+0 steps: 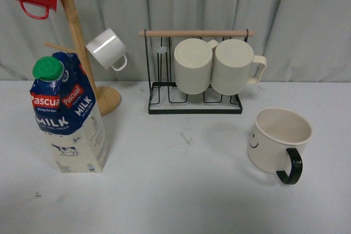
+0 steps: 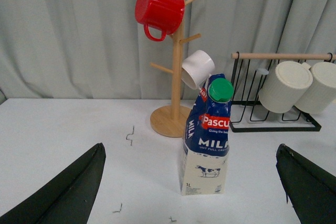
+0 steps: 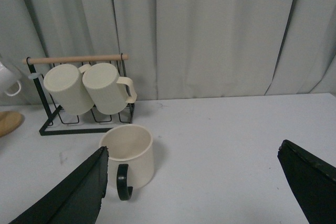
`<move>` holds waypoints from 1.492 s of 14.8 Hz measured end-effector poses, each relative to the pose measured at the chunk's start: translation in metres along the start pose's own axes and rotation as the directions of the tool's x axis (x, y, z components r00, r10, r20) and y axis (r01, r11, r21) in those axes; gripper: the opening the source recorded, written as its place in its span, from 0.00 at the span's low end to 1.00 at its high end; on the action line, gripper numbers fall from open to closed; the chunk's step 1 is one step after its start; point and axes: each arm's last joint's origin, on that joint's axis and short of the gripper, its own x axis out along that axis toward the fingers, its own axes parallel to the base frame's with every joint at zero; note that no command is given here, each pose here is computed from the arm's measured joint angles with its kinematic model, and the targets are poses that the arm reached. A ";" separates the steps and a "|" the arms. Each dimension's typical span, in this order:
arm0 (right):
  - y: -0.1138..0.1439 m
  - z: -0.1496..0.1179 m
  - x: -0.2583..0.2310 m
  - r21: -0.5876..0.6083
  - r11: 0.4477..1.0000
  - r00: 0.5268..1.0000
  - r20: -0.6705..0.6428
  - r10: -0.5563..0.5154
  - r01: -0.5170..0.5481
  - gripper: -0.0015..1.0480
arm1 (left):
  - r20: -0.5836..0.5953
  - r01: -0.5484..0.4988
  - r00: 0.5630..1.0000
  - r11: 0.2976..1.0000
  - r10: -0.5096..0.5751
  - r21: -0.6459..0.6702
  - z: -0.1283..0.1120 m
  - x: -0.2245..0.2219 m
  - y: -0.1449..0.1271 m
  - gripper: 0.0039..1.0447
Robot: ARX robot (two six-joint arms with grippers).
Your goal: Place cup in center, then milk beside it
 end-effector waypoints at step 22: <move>0.038 -0.040 0.261 0.246 0.932 0.685 -0.729 -0.004 0.267 0.94 | 0.000 -0.001 1.000 1.000 0.001 0.000 0.000 0.000 0.000 0.94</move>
